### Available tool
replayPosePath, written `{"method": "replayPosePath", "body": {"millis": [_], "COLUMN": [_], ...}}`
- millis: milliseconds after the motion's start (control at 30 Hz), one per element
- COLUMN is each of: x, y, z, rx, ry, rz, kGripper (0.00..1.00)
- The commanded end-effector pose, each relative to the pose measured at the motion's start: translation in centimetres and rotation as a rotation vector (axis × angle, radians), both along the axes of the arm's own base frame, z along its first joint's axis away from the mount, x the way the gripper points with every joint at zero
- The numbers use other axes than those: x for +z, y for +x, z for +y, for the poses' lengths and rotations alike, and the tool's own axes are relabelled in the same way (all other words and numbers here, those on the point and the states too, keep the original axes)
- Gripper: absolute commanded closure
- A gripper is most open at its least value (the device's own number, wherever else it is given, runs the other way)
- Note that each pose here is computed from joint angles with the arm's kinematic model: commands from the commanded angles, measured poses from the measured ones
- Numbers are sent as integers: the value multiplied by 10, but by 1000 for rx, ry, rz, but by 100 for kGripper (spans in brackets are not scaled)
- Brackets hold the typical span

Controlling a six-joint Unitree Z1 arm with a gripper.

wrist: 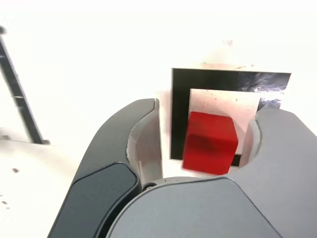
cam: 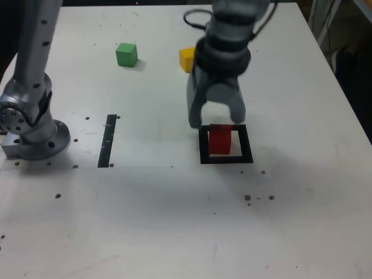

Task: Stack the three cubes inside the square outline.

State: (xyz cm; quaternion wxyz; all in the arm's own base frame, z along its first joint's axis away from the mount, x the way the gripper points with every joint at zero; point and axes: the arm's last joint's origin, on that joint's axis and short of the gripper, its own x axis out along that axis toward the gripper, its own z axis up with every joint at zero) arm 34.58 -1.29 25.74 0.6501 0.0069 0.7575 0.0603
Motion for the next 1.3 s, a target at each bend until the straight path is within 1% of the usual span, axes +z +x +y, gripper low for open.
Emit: {"method": "replayPosePath", "body": {"millis": [0,133,267,467,633,733,900,1033,1133,1267], "x": [10,26,35,41,44,46,49,44,32,15], "y": [-5,-17,-33,-57,-84,-94,-89,-70,-56,-49], "z": [5,21,50,101,136,154,177,197,216,237], "rx": [7,5,5,-8,-7,-12,-7,45,126,206], "ry": [5,12,11,8,27,40,50,41,32,22], "rz": [-16,-28,-9,17,43,43,13,-1,4,16], "kGripper": [1,1,1,1,1,1,1,2,5,6]}}
